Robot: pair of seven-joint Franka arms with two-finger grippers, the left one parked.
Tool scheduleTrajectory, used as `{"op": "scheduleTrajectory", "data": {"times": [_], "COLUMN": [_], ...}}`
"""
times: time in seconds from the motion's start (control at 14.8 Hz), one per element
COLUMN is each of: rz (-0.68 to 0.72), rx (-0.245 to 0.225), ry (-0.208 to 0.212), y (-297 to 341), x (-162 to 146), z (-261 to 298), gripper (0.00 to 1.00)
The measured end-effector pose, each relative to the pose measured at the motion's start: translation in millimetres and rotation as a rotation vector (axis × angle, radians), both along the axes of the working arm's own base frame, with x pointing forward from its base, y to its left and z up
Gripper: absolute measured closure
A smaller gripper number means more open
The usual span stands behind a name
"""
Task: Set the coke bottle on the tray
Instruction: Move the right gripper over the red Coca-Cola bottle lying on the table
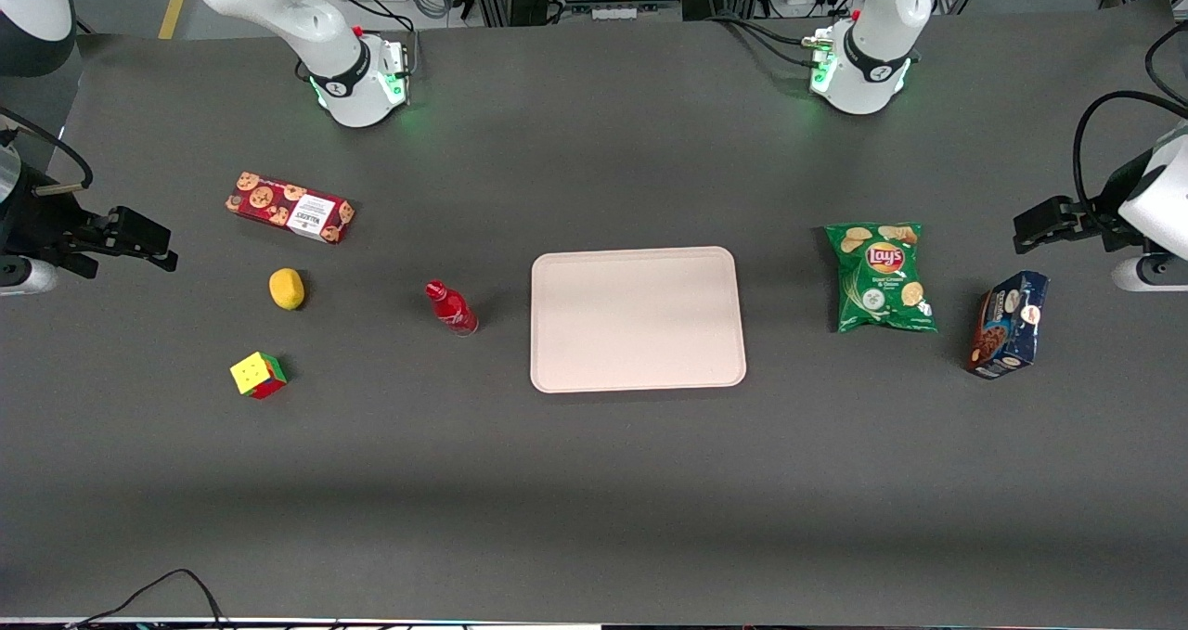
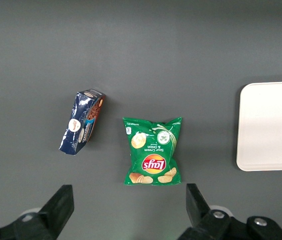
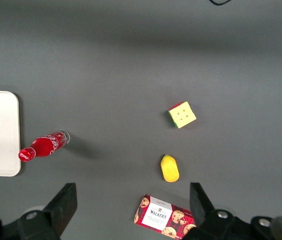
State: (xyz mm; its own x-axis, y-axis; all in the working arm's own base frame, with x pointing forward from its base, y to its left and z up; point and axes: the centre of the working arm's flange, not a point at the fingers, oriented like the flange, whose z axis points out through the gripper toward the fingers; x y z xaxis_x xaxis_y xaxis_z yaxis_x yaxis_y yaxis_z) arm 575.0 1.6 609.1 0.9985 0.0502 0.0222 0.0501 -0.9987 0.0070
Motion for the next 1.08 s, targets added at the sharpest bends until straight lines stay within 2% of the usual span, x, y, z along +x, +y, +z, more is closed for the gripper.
{"op": "scheduleTrajectory", "data": {"times": [0.54,1.08], "rz": [0.031,-0.005], "rx": [0.012,0.023], "ry": [0.016,0.082], "y": [32,149], "x": [3,2], "z": [-9,-55], "gripper": [0.0,0.0]}}
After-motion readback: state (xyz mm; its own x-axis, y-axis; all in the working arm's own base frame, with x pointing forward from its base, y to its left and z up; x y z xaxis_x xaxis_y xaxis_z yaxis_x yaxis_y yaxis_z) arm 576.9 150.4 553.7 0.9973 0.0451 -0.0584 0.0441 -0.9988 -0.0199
